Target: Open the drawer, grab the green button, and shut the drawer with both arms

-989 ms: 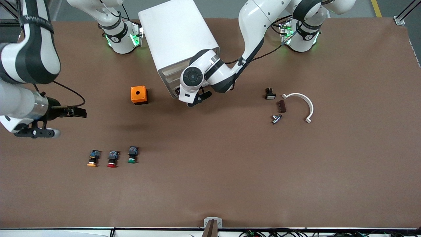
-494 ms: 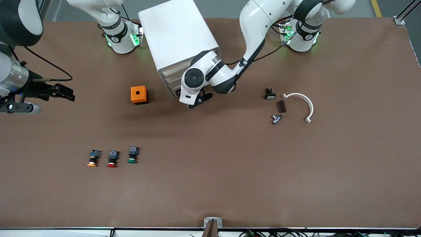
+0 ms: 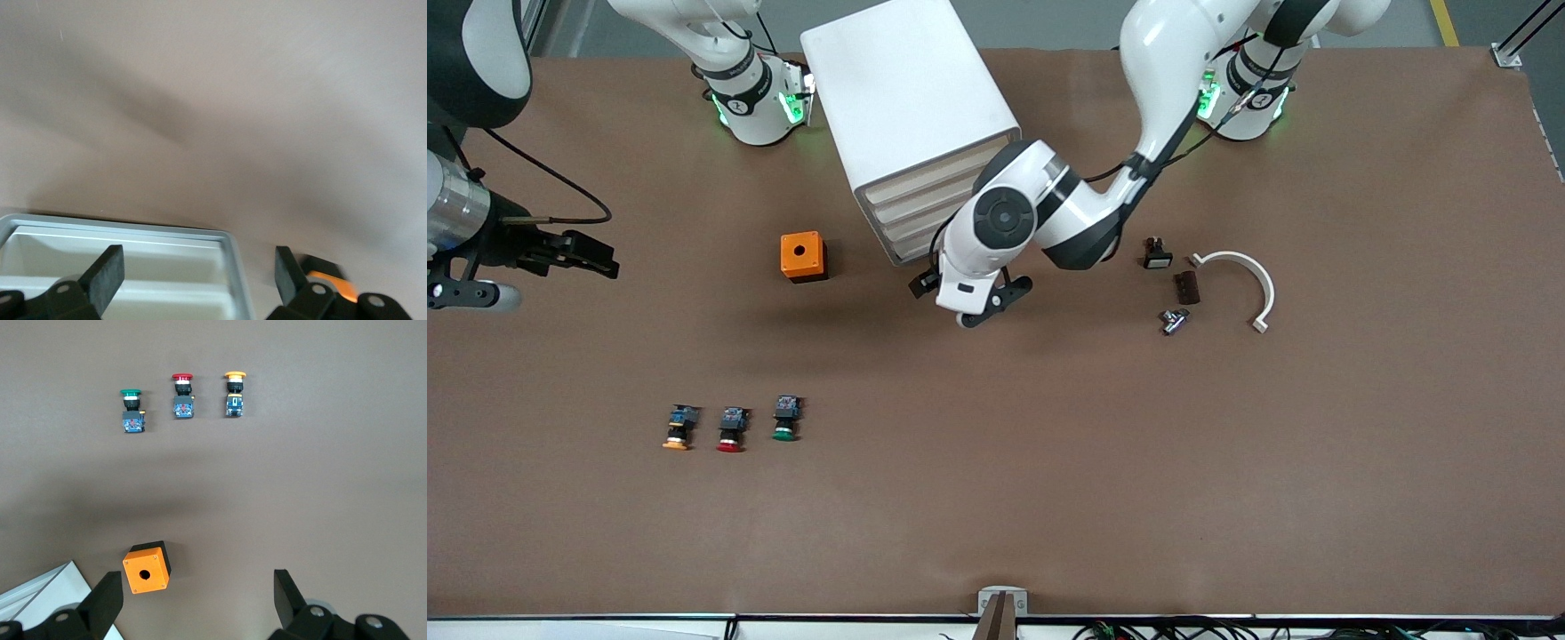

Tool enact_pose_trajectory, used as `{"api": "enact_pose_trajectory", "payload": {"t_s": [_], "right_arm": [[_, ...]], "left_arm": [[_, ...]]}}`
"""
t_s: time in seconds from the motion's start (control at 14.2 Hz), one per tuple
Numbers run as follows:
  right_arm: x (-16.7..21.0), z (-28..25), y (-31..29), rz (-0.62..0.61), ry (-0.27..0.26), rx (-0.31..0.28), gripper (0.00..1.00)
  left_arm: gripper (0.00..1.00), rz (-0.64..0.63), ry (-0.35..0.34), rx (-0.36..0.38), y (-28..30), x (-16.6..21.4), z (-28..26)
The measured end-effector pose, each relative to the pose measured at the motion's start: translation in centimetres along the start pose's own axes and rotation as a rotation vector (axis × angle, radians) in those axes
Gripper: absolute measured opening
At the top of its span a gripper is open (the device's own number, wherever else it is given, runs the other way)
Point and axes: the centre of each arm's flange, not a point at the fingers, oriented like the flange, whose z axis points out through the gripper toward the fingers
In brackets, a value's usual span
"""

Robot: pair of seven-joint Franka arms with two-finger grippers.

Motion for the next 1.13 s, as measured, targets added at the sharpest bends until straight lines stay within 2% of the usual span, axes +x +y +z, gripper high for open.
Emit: {"api": "enact_pose_trajectory", "payload": {"t_s": [0.14,0.28,0.49,0.71,0.92,1.13], "right_arm": [[0.2,-0.8,0.2,0.003,0.018,0.001,1.0],[0.3,-1.6,0.3,0.006,0.034,0.001,1.0],[0.0,-2.8,0.5,0.009,0.025,0.001,1.0],[-0.8,-3.5,0.8,0.013,-0.019,0.001,1.0],[-1.0,-3.5,0.6,0.011,-0.03,0.001,1.0],[-1.3,-4.0,0.7,0.011,-0.025,0.002,1.0]], "left_arm": [[1.0,0.019,0.031,-0.074,0.0,1.2,-6.7],[1.0,0.03,0.047,-0.093,-1.3,3.5,-12.6],[1.0,0.126,0.044,-0.036,-5.7,7.6,-19.9],[1.0,0.235,0.052,-0.01,-11.9,12.0,-26.5],[1.0,0.333,0.059,0.018,-19.1,15.7,-29.9],[1.0,0.47,0.101,0.119,-26.2,18.5,-31.8]]}}
